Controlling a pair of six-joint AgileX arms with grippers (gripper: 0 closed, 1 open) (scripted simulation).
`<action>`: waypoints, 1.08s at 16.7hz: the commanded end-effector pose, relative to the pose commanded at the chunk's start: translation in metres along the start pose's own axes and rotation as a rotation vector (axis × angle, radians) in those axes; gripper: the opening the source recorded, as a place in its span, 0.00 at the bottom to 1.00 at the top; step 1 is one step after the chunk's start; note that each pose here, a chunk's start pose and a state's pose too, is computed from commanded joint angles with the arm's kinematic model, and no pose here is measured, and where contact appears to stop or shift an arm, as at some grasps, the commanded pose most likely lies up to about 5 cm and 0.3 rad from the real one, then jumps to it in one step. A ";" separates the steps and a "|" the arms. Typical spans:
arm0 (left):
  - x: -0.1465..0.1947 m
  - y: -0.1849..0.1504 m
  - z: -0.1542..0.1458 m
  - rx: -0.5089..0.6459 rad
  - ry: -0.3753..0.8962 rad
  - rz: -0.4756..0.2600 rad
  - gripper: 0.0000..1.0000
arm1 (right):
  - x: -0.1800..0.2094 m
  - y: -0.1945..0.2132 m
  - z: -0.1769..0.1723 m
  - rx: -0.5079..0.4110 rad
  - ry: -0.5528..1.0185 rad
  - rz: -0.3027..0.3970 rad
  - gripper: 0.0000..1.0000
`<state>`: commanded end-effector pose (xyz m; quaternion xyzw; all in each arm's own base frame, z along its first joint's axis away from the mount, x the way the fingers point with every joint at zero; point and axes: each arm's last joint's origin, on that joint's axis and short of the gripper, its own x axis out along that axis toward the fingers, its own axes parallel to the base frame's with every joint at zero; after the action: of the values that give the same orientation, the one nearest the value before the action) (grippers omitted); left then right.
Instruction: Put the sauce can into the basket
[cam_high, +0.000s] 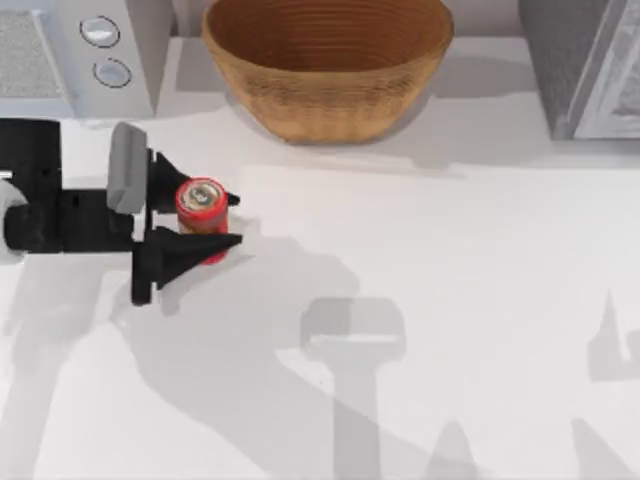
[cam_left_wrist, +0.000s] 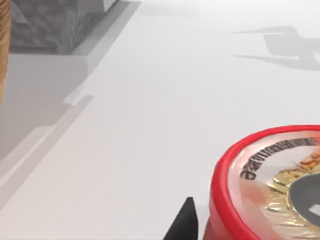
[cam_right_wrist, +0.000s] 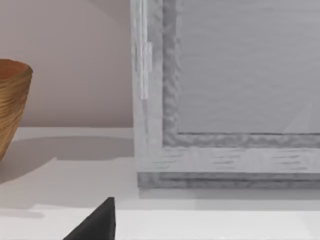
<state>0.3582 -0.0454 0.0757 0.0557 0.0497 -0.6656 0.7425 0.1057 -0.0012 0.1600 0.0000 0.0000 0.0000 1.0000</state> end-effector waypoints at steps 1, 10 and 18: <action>-0.008 -0.006 0.005 0.000 -0.002 0.000 0.00 | 0.000 0.000 0.000 0.000 0.000 0.000 1.00; -0.050 -0.053 0.035 -0.005 -0.042 0.015 0.00 | 0.000 0.000 0.000 0.000 0.000 0.000 1.00; -0.046 -0.047 0.039 -0.002 -0.019 0.016 0.00 | 0.000 0.000 0.000 0.000 0.000 0.000 1.00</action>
<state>0.3066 -0.0108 0.1204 0.0492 0.0427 -0.6603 0.7482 0.1057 -0.0012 0.1600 0.0000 0.0000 0.0000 1.0000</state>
